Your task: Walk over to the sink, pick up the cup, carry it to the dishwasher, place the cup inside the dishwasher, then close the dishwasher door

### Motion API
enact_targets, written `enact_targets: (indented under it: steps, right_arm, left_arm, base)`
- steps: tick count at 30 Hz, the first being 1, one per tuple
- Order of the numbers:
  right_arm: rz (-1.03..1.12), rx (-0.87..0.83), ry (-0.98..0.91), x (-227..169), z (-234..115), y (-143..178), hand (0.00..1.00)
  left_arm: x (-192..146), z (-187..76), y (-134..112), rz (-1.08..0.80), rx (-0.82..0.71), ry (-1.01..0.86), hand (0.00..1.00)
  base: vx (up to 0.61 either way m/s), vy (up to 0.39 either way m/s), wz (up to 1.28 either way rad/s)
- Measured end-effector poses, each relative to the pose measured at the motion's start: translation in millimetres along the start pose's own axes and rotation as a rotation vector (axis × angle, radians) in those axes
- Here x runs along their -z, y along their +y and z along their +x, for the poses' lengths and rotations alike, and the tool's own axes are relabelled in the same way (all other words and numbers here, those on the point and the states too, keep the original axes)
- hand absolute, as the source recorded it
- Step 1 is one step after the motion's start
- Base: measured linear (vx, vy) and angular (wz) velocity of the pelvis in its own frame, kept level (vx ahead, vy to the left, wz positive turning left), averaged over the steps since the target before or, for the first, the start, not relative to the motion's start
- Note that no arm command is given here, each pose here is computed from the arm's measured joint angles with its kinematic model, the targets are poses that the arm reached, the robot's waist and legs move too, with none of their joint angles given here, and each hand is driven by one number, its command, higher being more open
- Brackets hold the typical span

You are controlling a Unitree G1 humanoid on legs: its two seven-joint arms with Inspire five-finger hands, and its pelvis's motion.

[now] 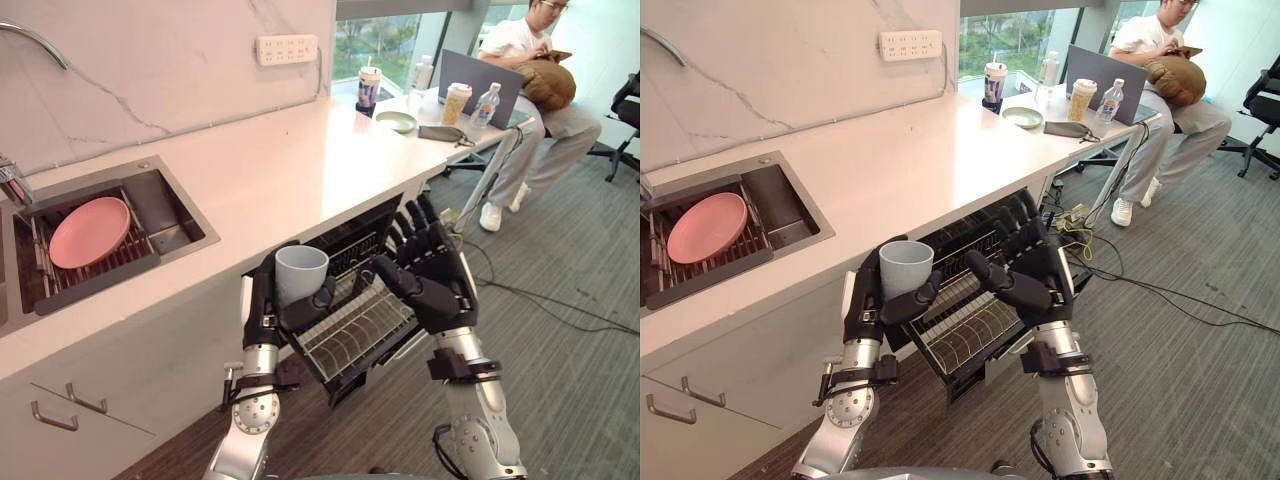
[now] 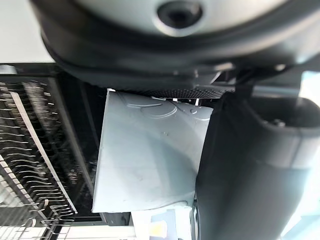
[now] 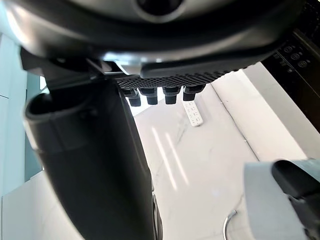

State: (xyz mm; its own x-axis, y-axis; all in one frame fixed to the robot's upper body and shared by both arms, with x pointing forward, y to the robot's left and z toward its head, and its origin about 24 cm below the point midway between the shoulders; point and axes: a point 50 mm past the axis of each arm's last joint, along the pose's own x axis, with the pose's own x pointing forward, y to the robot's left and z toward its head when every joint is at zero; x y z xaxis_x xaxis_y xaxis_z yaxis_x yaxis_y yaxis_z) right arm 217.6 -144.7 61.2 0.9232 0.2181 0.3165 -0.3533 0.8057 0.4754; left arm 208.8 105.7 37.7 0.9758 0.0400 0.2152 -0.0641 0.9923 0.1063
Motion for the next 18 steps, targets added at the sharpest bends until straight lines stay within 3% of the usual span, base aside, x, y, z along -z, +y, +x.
enact_targets:
  steps: [9, 18]
  right_arm:
    - [0.013, -0.039, 0.106, 13.3, 1.0, 8.5, 1.00]
    - [-0.012, -0.084, 0.189, 21.9, 1.4, 14.7, 1.00]
  left_arm:
    - [-16.9, 0.0, -21.6, 0.098, 0.087, -0.123, 0.00]
    - [-28.5, -1.8, -25.5, 0.151, 0.108, -0.210, 0.00]
  base:
    - [-0.01, 0.001, -0.02]
    - [0.00, 0.000, 0.00]
